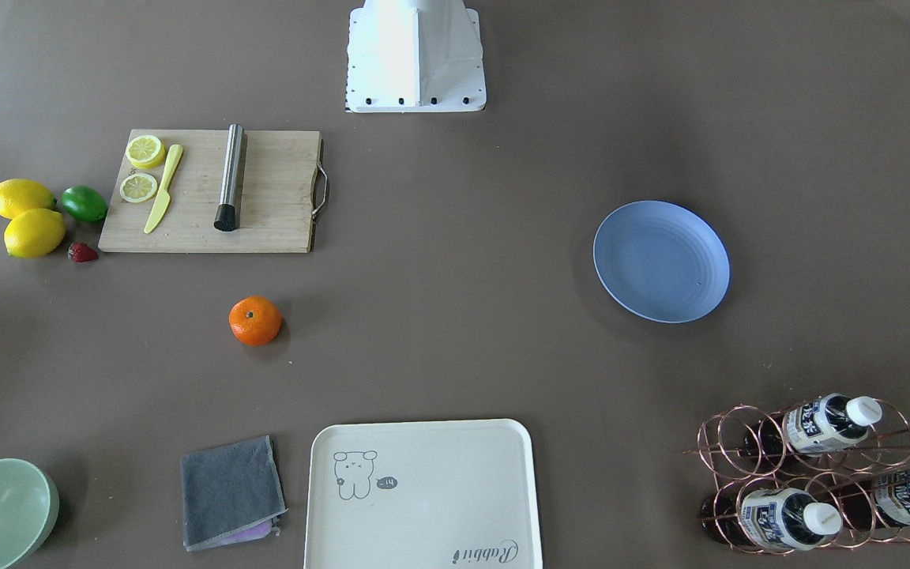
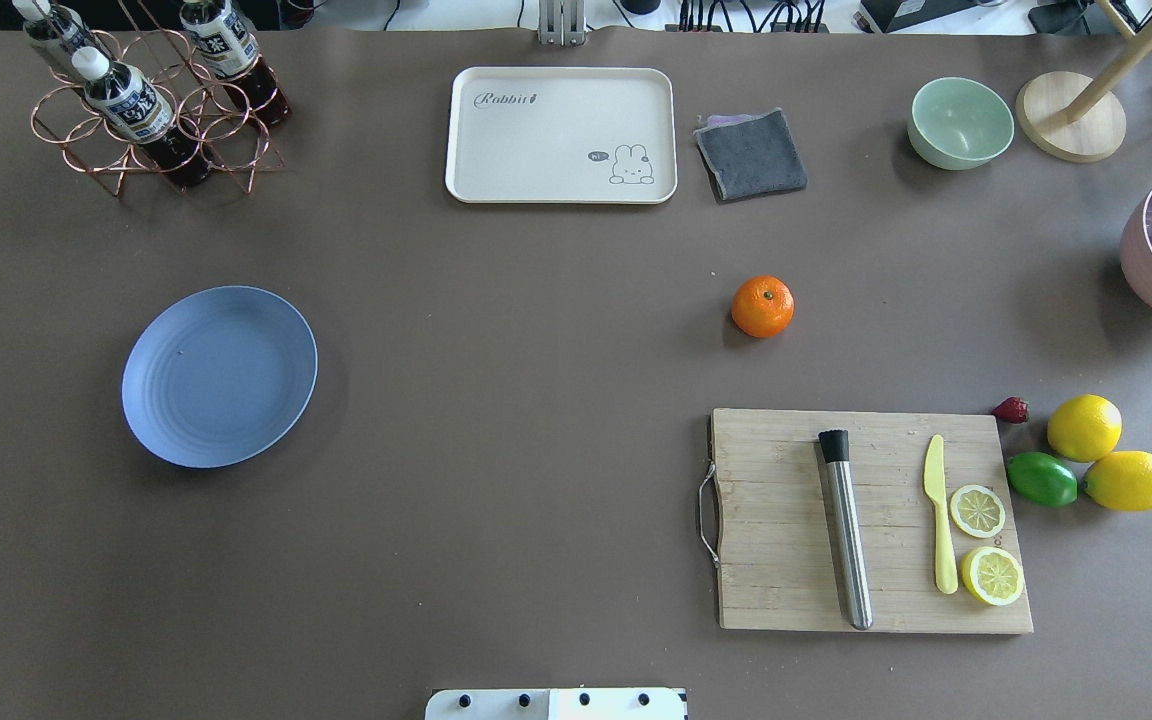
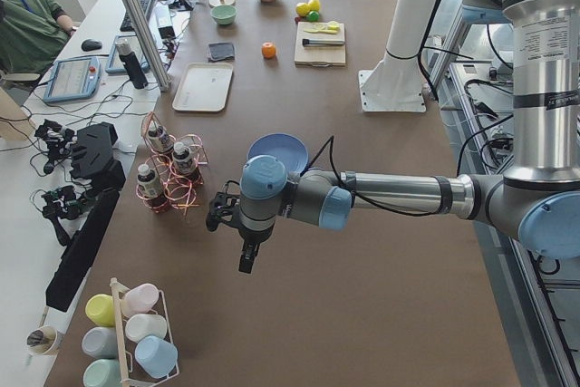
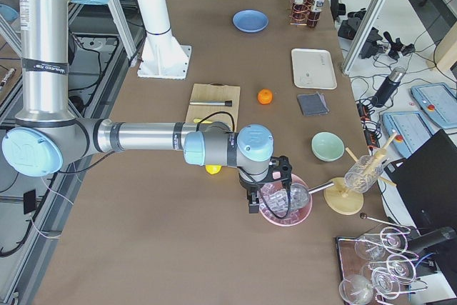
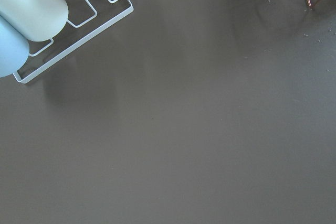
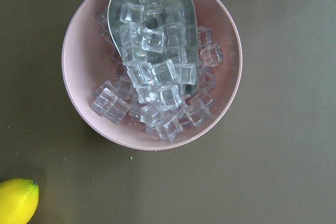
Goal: Pick orange to plate
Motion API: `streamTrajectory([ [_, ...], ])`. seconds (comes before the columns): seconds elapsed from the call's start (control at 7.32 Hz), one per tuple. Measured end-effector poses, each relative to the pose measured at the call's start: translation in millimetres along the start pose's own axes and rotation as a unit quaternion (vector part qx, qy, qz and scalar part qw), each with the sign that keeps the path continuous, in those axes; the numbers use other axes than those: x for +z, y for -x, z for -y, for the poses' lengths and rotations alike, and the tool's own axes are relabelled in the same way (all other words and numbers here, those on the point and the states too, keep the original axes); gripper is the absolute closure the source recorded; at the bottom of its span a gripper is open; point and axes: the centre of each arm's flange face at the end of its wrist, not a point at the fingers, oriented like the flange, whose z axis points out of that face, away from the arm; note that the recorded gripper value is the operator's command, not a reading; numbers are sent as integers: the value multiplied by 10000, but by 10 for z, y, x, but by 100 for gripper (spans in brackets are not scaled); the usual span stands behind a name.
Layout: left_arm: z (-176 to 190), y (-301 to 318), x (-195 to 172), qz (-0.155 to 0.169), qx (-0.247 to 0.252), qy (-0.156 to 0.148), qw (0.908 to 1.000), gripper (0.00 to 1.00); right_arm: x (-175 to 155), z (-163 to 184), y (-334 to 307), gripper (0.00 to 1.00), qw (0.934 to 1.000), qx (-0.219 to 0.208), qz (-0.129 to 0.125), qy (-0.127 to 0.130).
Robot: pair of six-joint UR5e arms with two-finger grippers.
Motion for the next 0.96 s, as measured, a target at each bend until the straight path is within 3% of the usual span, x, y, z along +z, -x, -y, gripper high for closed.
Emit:
streamTrajectory([
  [0.96,25,-11,-14,0,22,-19,10000,2,-91,12,-85,0,9999,119,-48,-97],
])
